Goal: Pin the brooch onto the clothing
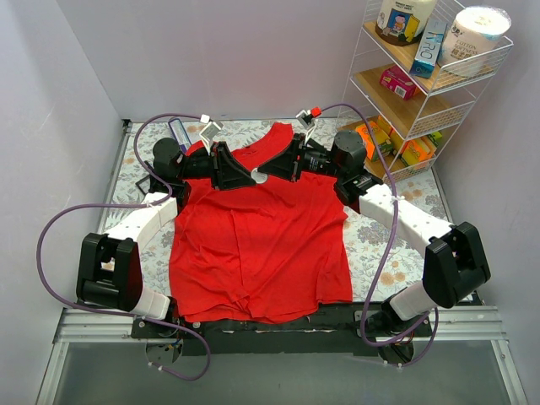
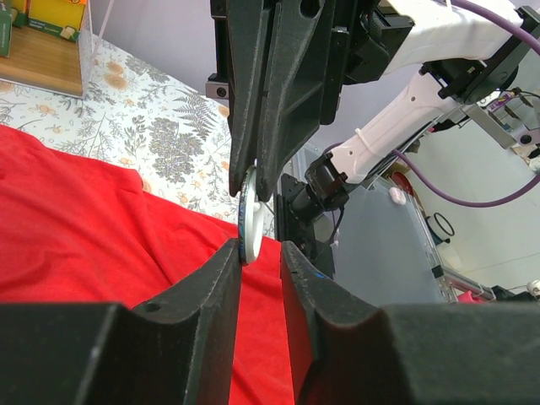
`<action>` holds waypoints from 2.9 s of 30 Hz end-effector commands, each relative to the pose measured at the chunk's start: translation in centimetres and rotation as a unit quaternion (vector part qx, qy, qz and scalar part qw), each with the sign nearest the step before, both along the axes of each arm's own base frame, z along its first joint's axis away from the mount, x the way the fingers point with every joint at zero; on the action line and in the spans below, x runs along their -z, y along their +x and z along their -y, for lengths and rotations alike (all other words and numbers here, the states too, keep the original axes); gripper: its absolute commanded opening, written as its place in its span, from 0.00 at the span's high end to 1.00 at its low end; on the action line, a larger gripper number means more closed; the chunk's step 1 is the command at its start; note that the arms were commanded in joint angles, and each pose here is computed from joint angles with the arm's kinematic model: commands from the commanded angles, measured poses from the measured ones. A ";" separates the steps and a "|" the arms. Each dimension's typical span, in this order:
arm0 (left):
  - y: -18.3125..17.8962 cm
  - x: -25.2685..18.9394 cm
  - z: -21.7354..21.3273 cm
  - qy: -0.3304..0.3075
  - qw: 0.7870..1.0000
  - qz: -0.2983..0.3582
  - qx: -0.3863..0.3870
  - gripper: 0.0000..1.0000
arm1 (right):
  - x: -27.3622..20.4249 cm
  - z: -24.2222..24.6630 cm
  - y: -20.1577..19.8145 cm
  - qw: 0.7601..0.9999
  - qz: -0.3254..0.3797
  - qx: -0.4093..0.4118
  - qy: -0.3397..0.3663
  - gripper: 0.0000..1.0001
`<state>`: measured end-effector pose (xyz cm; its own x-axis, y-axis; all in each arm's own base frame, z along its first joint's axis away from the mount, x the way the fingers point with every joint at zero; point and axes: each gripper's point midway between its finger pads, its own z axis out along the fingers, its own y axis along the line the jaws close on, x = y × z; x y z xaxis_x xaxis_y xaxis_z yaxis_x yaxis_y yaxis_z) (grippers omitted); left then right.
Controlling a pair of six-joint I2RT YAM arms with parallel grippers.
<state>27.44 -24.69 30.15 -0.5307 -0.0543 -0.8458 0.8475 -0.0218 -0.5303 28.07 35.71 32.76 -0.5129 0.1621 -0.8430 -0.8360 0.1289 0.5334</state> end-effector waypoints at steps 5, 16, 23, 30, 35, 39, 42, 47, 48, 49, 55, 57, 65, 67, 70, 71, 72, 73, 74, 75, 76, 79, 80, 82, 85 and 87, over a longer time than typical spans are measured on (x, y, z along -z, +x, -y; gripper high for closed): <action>-0.7 -1.5 -0.1 -0.013 1.000 0.026 -0.008 0.81 | -0.3 -0.3 0.1 1.000 0.014 -0.010 0.012 0.99; -0.4 -1.2 0.4 -0.016 1.000 0.014 -0.011 1.00 | 1.2 -0.9 0.3 1.000 0.001 -0.014 0.001 0.99; 2.0 -1.0 0.3 0.013 0.996 0.055 -0.070 1.00 | 2.0 -0.7 0.7 1.000 0.003 -0.001 -0.020 0.87; 6.0 5.6 -3.0 0.154 0.958 0.027 -0.241 1.00 | 1.7 1.1 1.2 0.998 0.029 0.036 -0.052 0.55; 10.2 9.6 -10.1 0.298 0.852 0.054 -0.428 1.00 | 3.2 2.9 1.2 0.992 0.034 0.077 -0.098 0.42; 11.2 12.5 -13.7 0.388 0.790 0.079 -0.467 1.00 | 2.8 4.5 0.0 0.989 0.051 0.099 -0.101 0.42; 11.7 13.6 -13.9 0.409 0.785 0.072 -0.460 1.00 | 2.8 5.5 -1.0 0.987 0.057 0.105 -0.104 0.42; 12.5 14.7 -15.9 0.454 0.744 0.077 -0.484 1.00 | 3.6 6.7 -2.7 0.987 0.054 0.098 -0.114 0.42; 12.6 15.0 -16.2 0.464 0.736 0.078 -0.487 1.00 | 3.2 7.0 -3.1 0.987 0.060 0.098 -0.111 0.42; 12.6 15.4 -16.7 0.483 0.717 0.081 -0.495 1.00 | 3.4 7.1 -3.4 0.987 0.059 0.095 -0.113 0.42; 12.9 17.9 -18.1 0.578 0.643 0.105 -0.491 1.00 | 3.1 8.1 -5.2 0.988 0.068 0.086 -0.112 0.42; 13.0 18.8 -18.8 0.604 0.622 0.105 -0.487 1.00 | 2.8 8.5 -5.8 0.987 0.072 0.086 -0.111 0.42; 13.3 21.2 -20.1 0.665 0.571 0.111 -0.469 1.00 | 2.4 9.8 -7.3 0.986 0.090 0.091 -0.111 0.41; 13.2 21.8 -20.1 0.679 0.561 0.115 -0.459 1.00 | 2.5 10.0 -7.6 0.985 0.091 0.090 -0.111 0.41; 13.2 22.5 -19.3 0.689 0.561 0.123 -0.443 1.00 | 2.5 10.2 -7.6 0.985 0.093 0.092 -0.113 0.41; 13.2 22.5 -19.1 0.691 0.560 0.125 -0.439 1.00 | 2.5 10.2 -7.7 0.985 0.094 0.091 -0.112 0.41; 13.2 22.7 -18.9 0.694 0.560 0.127 -0.435 1.00 | 2.4 10.2 -7.7 0.985 0.095 0.093 -0.112 0.41; 13.2 23.0 -18.6 0.696 0.560 0.128 -0.430 1.00 | 2.5 10.2 -7.7 0.985 0.095 0.092 -0.112 0.41; 13.2 23.2 -18.4 0.698 0.561 0.130 -0.426 1.00 | 2.5 10.2 -7.7 0.985 0.095 0.092 -0.112 0.41; 13.3 23.1 -18.2 0.697 0.563 0.132 -0.425 1.00 | 2.5 10.3 -7.7 0.985 0.094 0.093 -0.113 0.41; 13.3 23.4 -18.0 0.699 0.564 0.132 -0.420 1.00 | 2.6 10.3 -7.7 0.985 0.093 0.091 -0.113 0.41; 13.3 23.7 -17.5 0.701 0.564 0.130 -0.418 1.00 | 2.7 10.3 -7.7 0.985 0.093 0.092 -0.113 0.41; 13.4 23.8 -17.2 0.697 0.571 0.127 -0.415 1.00 | 2.7 10.3 -7.6 0.985 0.091 0.092 -0.113 0.41; 13.4 23.5 -16.8 0.683 0.582 0.120 -0.424 1.00 | 2.9 10.3 -7.6 0.985 0.090 0.093 -0.115 0.41; 13.7 22.4 -16.0 0.656 0.604 0.113 -0.438 1.00 | 3.2 10.3 -7.6 0.986 0.084 0.092 -0.116 0.41; 13.8 22.0 -15.5 0.639 0.620 0.104 -0.444 1.00 | 3.3 10.3 -7.6 0.986 0.079 0.091 -0.114 0.41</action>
<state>39.72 -7.62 4.49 -0.6818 0.6095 -0.4045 0.3390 0.7533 0.5636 20.67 25.55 29.43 -0.3575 0.0267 -0.9335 -0.8530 0.3977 0.3380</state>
